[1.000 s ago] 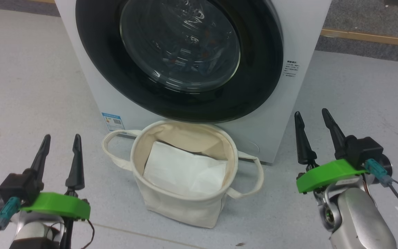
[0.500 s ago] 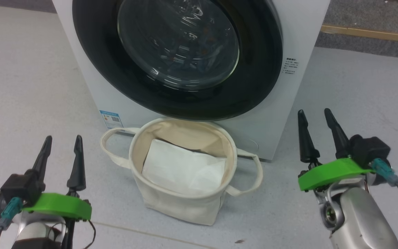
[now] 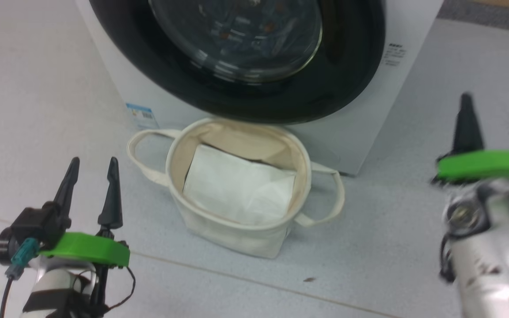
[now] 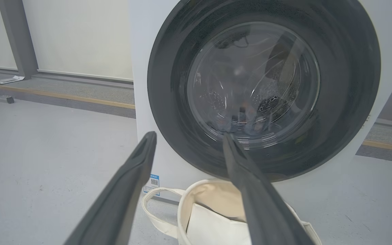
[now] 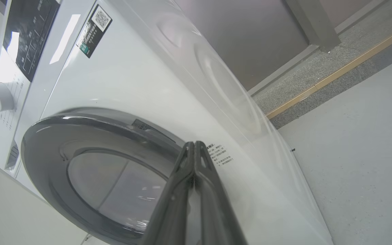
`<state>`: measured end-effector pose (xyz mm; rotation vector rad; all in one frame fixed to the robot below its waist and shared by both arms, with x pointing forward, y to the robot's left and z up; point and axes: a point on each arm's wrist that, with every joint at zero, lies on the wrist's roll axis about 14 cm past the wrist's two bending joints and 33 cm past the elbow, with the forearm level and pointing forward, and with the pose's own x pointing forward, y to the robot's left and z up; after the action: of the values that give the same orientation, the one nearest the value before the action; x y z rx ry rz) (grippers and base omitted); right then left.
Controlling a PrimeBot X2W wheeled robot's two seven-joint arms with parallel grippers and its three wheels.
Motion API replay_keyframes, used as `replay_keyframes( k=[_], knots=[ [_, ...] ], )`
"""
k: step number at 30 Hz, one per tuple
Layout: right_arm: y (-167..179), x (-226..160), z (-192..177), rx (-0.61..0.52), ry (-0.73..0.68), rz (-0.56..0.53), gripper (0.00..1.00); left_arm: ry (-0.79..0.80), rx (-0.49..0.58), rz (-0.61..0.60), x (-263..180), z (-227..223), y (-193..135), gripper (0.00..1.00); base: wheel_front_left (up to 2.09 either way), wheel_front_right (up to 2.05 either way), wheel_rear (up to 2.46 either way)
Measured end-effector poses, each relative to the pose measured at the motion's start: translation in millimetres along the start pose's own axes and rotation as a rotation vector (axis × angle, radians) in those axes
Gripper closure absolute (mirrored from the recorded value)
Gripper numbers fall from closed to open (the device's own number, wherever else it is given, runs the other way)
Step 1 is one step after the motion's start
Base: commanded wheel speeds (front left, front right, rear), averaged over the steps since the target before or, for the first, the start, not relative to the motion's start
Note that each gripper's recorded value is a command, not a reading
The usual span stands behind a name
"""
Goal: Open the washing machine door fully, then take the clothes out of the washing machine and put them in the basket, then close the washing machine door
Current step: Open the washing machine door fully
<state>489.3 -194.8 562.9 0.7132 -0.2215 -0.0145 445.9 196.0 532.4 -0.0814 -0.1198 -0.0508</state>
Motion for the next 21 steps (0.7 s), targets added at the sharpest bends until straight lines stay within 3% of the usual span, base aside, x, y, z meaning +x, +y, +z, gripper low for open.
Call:
replay_keyframes(
  k=[8,15,21],
  knots=[
    [1,66,17,0.141,0.071,0.032,1.0,0.064,-0.021,0.016,7,-28,5,0.0,0.0,0.0,0.0],
    [23,108,-18,0.221,0.281,0.083,1.0,0.091,-0.044,0.019,16,-44,4,0.0,0.0,0.0,0.0],
    [35,126,-45,0.194,0.418,0.103,1.0,0.121,-0.04,0.049,10,-55,13,0.0,0.0,0.0,0.0]
  ],
)
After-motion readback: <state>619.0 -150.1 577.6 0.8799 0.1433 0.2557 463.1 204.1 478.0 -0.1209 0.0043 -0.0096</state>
